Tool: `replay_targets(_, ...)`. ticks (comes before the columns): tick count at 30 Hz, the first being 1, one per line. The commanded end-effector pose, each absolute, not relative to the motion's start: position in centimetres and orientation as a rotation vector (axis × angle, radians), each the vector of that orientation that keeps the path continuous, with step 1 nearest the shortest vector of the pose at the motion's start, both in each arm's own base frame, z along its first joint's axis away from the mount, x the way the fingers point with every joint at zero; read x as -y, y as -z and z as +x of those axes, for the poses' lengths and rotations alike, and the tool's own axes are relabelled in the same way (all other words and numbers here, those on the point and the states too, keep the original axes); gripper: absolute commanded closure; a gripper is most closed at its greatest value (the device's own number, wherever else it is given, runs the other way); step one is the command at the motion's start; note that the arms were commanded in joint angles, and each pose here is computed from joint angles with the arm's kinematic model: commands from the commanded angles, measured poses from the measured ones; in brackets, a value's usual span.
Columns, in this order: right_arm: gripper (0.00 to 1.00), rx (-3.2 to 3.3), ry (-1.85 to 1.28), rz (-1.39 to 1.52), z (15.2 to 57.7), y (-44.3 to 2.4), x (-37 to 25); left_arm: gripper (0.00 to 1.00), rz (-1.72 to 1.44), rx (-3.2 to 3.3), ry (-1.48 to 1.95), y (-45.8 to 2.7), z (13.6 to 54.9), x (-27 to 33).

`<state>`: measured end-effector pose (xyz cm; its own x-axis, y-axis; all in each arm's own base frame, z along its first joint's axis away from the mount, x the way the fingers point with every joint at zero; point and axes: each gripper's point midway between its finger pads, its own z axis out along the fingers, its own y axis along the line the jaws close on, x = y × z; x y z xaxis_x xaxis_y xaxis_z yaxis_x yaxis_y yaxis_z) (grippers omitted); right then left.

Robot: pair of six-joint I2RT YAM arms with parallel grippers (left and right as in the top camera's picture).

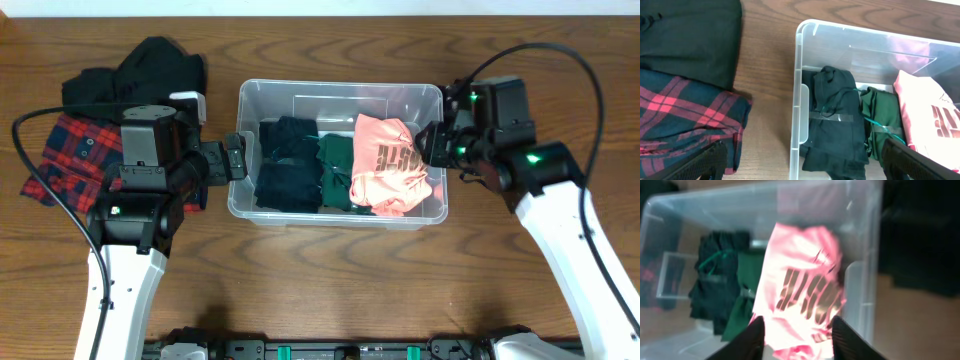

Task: Pack container
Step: 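Lower the pink shirt into the bin's right side and release, then grasp the black folded garment at the right with the right gripper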

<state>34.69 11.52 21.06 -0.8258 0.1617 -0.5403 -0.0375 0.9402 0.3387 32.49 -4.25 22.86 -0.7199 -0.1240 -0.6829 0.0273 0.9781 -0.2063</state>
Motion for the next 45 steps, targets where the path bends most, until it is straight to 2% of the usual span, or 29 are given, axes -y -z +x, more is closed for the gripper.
replay_targets(1, 0.61, -2.474, -0.322, 0.093, 34.9, -21.8, -10.6, 0.02, -0.067, -2.352, 0.24, -23.3, 32.6, 3.9)
replay_targets(4, 0.77, -2.516, -0.35, 0.05, 34.8, -20.6, -12.0, 0.02, -0.067, -2.351, 0.24, -23.3, 32.6, 3.9)
replay_targets(5, 0.79, -2.538, -0.358, 0.028, 34.8, -19.8, -12.9, 0.02, -0.067, -2.351, 0.24, -23.3, 32.6, 3.9)
replay_targets(8, 0.82, -2.609, -0.352, -0.031, 35.0, -17.1, -14.9, 0.02, -0.067, -2.351, 0.24, -23.3, 32.6, 3.9)
replay_targets(13, 0.86, -2.777, -0.292, -0.127, 35.1, -9.7, -18.0, 0.02, -0.067, -2.352, 0.24, -23.3, 32.6, 3.9)
replay_targets(17, 0.89, -2.911, -0.14, -0.004, 34.8, -4.2, -16.7, 0.02, -0.067, -2.351, 0.24, -23.3, 32.6, 3.9)
replay_targets(21, 0.88, -2.965, -0.096, 0.017, 34.4, -2.3, -16.1, 0.02, -0.067, -2.351, 0.24, -23.3, 32.6, 3.9)
replay_targets(24, 0.82, -2.931, -0.109, -0.057, 34.9, -3.8, -16.3, 0.02, -0.067, -2.351, 0.24, -23.3, 32.6, 3.9)
replay_targets(27, 0.7, -2.831, -0.153, -0.151, 35.9, -8.1, -16.8, 0.02, -0.067, -2.351, 0.24, -23.3, 32.6, 3.9)
replay_targets(30, 0.37, -2.663, -0.246, -0.185, 36.9, -14.9, -17.3, 0.02, -0.067, -2.351, 0.24, -23.3, 32.6, 3.9)
replay_targets(33, 0.21, -2.486, -0.321, -0.132, 37.7, -21.6, -16.2, 0.02, -0.067, -2.351, 0.24, -23.3, 32.6, 3.9)
replay_targets(36, 0.16, -2.378, -0.379, -0.043, 38.3, -25.5, -13.5, 0.02, -0.067, -2.351, 0.24, -23.3, 32.6, 3.9)
replay_targets(38, 0.15, -2.36, -0.401, 0.053, 38.8, -26.3, -10.8, 0.02, -0.067, -2.351, 0.24, -23.3, 32.6, 3.9)
replay_targets(45, 0.12, -2.424, -0.47, 0.383, 41.3, -22.2, -0.4, 0.02, -0.067, -2.351, 0.24, -23.3, 32.6, 3.9)
